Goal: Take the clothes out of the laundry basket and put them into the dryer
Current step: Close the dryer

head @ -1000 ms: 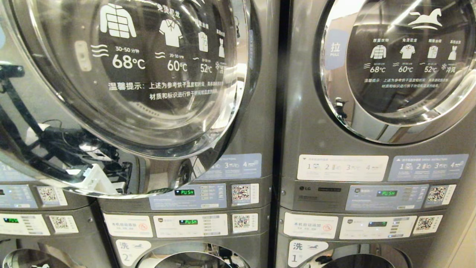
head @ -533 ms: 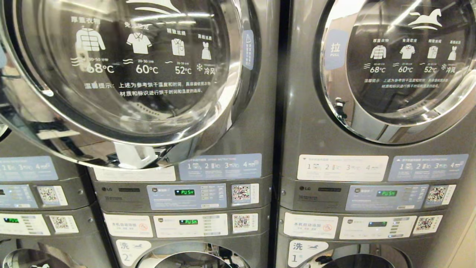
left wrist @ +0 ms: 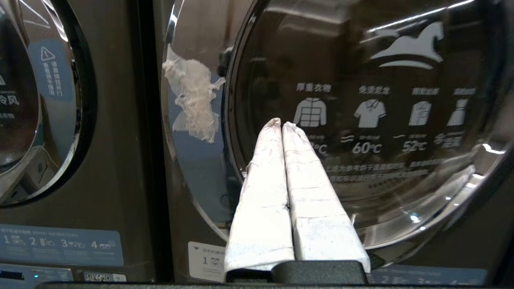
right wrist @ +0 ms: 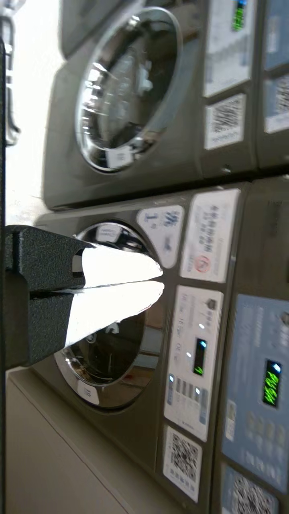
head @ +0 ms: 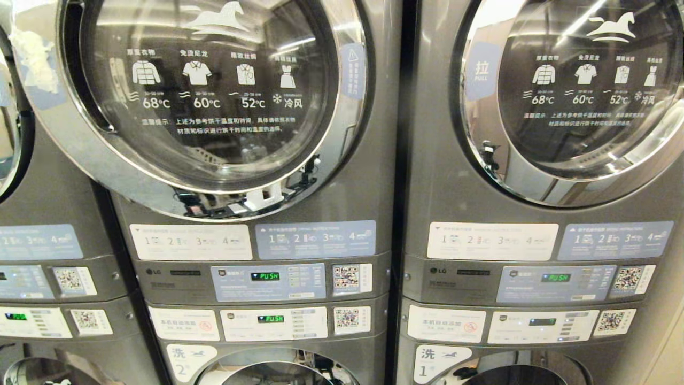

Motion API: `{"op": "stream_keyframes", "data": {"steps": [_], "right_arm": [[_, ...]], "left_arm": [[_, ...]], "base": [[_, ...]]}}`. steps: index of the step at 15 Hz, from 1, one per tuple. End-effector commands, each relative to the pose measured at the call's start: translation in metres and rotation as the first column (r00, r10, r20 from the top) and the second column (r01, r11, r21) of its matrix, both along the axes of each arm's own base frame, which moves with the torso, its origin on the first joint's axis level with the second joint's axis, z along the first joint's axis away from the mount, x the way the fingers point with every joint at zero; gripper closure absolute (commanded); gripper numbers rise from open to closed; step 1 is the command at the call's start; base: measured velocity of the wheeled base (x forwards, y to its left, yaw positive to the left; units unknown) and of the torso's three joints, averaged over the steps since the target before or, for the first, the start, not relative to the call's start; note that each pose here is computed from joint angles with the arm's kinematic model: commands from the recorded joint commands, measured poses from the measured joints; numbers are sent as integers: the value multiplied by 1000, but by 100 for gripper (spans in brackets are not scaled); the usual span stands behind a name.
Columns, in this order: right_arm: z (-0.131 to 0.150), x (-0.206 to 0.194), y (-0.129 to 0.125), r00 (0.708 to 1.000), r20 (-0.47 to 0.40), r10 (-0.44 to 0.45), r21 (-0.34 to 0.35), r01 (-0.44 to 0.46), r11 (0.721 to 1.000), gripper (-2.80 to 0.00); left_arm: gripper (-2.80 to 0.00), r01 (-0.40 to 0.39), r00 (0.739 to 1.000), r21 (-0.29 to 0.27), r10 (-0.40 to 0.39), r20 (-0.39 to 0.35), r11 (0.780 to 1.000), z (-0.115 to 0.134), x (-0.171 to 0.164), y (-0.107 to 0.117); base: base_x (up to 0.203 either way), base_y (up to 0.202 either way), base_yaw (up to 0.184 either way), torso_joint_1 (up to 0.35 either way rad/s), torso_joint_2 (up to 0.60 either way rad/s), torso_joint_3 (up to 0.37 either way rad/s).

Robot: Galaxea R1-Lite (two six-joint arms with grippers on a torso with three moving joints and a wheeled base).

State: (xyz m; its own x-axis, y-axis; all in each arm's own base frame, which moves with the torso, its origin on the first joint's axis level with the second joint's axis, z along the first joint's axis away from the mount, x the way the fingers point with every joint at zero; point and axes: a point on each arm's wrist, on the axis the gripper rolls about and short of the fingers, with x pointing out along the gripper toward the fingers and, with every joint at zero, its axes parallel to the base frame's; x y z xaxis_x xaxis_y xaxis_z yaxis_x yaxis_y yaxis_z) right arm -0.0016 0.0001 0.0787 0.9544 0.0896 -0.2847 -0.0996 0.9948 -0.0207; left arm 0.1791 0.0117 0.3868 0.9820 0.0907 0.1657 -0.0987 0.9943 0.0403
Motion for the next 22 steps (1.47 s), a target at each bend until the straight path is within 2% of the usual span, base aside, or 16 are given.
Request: {"op": "stream_keyframes", "data": {"steps": [1,4,6,8,10,15,22], "right_arm": [[4,1,0,999,51,-14,14,13,1000,0],[6,1,0,998,62,-34,86,29,996,0],[3,1,0,999,29,-40,109,36,993,0],[3,1,0,999,26,-46,130,42,991,0],[3,1,0,999,26,-46,132,43,990,0],[3,1,0,998,24,-49,142,45,989,0],[2,1,0,998,22,-52,148,49,988,0]], "left_arm": [[0,-38,995,-5,37,-90,999,-21,43,17],[0,-112,991,2,111,-70,994,-43,101,57],[0,-85,996,17,86,-33,996,-47,129,78],[0,73,997,41,-73,-18,996,-47,148,83],[0,145,989,57,-145,-6,988,-48,167,88],[0,148,984,104,-157,80,983,-42,218,104],[0,99,993,86,-104,60,991,-59,237,112]], "base": [[0,0,0,0,0,0],[0,0,0,0,0,0],[0,0,0,0,0,0],[0,0,0,0,0,0],[0,0,0,0,0,0],[0,0,0,0,0,0],[0,0,0,0,0,0]]}}
